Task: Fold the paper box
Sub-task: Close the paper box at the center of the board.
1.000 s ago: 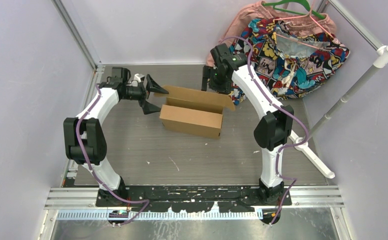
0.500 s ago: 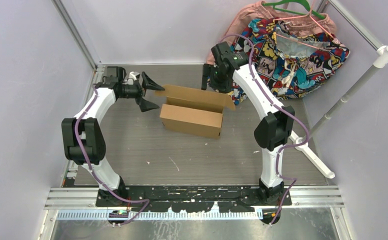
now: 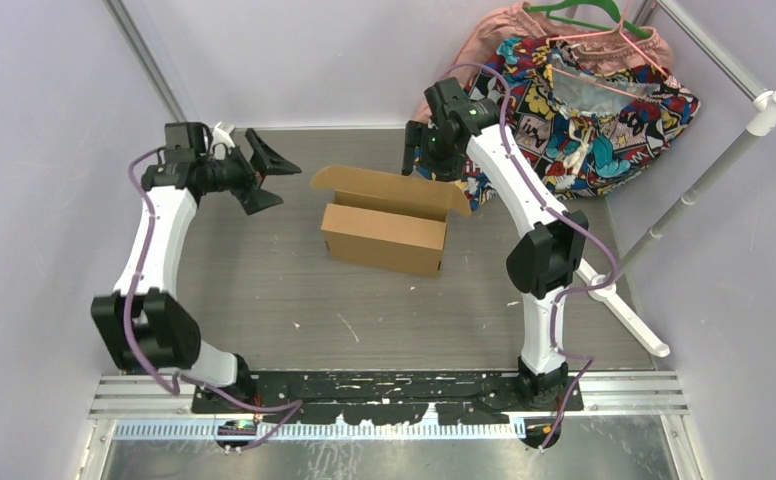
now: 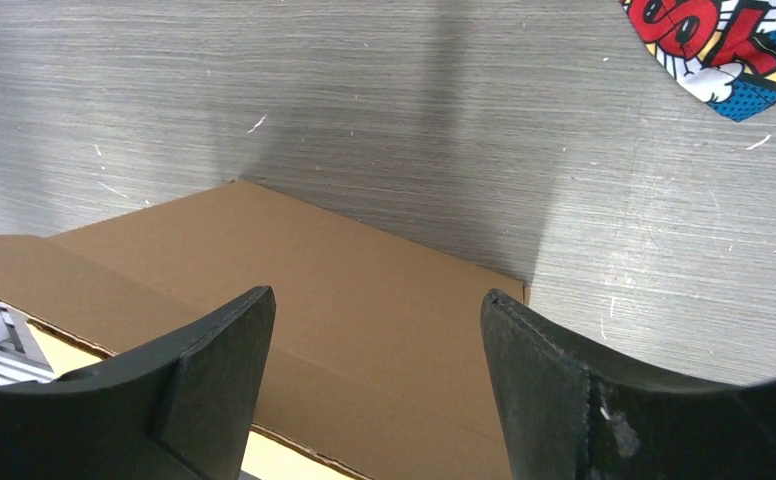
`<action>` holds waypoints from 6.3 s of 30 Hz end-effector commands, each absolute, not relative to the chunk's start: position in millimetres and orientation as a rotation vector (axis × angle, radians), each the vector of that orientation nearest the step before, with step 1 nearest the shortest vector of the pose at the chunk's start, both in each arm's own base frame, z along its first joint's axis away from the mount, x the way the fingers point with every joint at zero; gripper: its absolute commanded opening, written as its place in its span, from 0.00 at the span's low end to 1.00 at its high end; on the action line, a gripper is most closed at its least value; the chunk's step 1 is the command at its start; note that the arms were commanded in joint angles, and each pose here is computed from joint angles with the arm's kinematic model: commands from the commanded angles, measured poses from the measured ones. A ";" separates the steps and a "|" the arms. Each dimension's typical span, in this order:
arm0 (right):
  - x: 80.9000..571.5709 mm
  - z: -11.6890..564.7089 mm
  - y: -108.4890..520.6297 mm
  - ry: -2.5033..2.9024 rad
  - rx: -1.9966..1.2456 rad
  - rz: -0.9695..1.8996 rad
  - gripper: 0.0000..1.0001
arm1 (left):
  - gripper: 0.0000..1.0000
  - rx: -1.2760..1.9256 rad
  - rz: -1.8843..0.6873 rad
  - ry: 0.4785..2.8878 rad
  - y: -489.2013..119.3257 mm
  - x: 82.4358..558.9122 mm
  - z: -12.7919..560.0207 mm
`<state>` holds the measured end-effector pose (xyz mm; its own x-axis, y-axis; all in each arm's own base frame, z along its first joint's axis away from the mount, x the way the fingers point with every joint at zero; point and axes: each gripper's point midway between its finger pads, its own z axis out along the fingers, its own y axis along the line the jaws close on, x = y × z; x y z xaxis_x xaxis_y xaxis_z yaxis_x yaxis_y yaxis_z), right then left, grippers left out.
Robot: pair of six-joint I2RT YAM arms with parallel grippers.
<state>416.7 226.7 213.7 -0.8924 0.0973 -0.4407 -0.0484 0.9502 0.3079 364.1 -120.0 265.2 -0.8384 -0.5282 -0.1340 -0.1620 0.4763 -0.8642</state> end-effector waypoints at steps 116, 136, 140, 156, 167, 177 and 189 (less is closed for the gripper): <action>325.2 237.4 242.5 2.587 -0.271 0.736 0.72 | 1.00 -0.151 -0.313 2.232 -262.2 309.5 214.8; 320.5 227.2 239.2 2.608 -0.321 0.622 0.70 | 1.00 -0.137 -0.295 2.241 -270.3 317.6 212.1; 322.2 220.3 242.0 2.638 -0.297 0.671 0.70 | 1.00 -0.135 -0.291 2.237 -270.4 319.2 212.5; 319.6 206.2 254.1 2.682 -0.313 0.757 0.69 | 1.00 -0.118 -0.258 2.286 -269.5 318.2 188.1; 324.8 159.2 251.5 2.774 -0.298 0.685 0.69 | 1.00 -0.186 -0.189 2.411 -202.8 248.9 109.3; 317.6 140.8 263.5 2.830 -0.375 0.657 0.60 | 1.00 -0.205 -0.271 2.343 -195.1 242.1 143.1; 304.2 123.4 273.9 2.886 -0.405 0.635 0.57 | 1.00 -0.227 -0.393 2.287 -229.4 276.3 163.5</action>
<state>297.2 271.6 114.3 -0.9545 -0.2388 -0.1784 -0.2909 0.8772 0.3820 256.2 -211.0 177.1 -0.6738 -0.2586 -0.6922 -0.0358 0.9471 -0.3190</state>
